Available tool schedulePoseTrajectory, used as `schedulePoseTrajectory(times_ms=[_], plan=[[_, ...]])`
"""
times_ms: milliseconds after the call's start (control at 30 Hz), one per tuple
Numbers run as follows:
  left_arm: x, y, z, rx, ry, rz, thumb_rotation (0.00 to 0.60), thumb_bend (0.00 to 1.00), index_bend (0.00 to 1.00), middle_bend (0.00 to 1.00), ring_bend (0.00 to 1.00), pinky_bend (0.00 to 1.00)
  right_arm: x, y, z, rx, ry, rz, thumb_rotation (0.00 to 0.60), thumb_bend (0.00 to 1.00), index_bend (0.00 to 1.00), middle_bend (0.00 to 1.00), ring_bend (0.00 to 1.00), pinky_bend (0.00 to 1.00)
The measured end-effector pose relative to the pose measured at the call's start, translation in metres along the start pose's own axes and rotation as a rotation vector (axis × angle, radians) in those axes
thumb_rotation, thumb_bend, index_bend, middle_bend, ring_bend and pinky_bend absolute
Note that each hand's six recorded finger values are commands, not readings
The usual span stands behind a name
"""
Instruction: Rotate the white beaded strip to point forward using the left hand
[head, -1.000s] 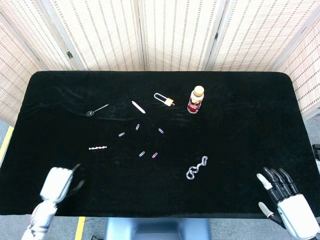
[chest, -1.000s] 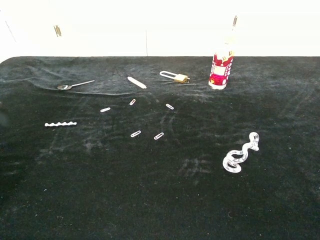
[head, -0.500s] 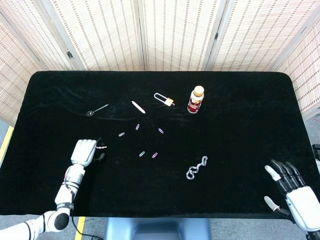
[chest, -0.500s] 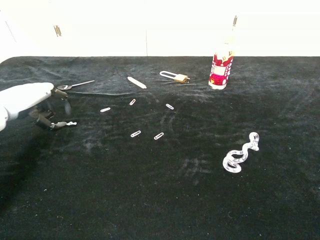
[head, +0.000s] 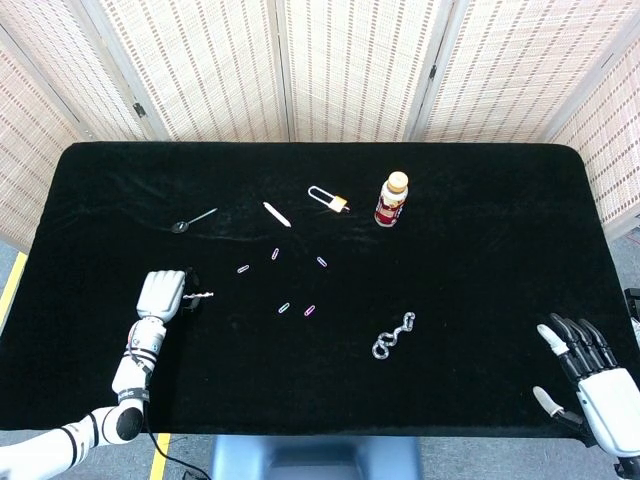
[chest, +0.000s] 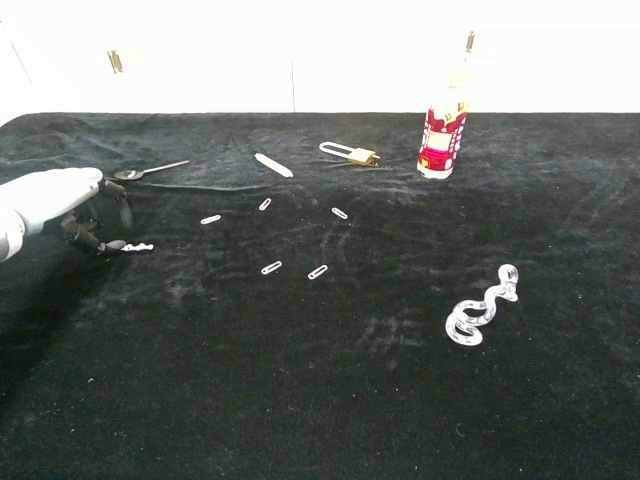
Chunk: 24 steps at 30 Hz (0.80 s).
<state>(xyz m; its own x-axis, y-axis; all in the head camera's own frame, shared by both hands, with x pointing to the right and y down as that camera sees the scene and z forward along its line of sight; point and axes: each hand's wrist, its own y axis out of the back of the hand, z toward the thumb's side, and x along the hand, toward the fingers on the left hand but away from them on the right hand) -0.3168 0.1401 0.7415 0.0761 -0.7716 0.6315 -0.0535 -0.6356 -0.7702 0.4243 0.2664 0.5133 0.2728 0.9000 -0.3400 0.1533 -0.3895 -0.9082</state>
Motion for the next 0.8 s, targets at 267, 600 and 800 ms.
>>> schedulePoseTrajectory(times_ms=[267,600,800], plan=[[0.004,-0.008,0.001,0.023,0.0,-0.022,0.6,0.4,0.45,1.0,1.0,1.0,-0.001,-0.001,0.001,0.006,-0.001,0.005,0.6,0.29,0.0,0.0,0.0,0.0],[0.01,-0.015,-0.009,0.025,0.028,-0.045,0.6,0.4,0.51,1.0,1.0,1.0,-0.003,-0.003,-0.001,0.01,-0.015,0.008,0.6,0.29,0.0,0.0,0.0,0.0],[0.011,-0.013,-0.012,0.03,0.032,-0.033,0.6,0.43,0.76,1.0,1.0,1.0,-0.005,-0.005,0.0,0.013,-0.021,0.018,0.6,0.29,0.0,0.0,0.0,0.0]])
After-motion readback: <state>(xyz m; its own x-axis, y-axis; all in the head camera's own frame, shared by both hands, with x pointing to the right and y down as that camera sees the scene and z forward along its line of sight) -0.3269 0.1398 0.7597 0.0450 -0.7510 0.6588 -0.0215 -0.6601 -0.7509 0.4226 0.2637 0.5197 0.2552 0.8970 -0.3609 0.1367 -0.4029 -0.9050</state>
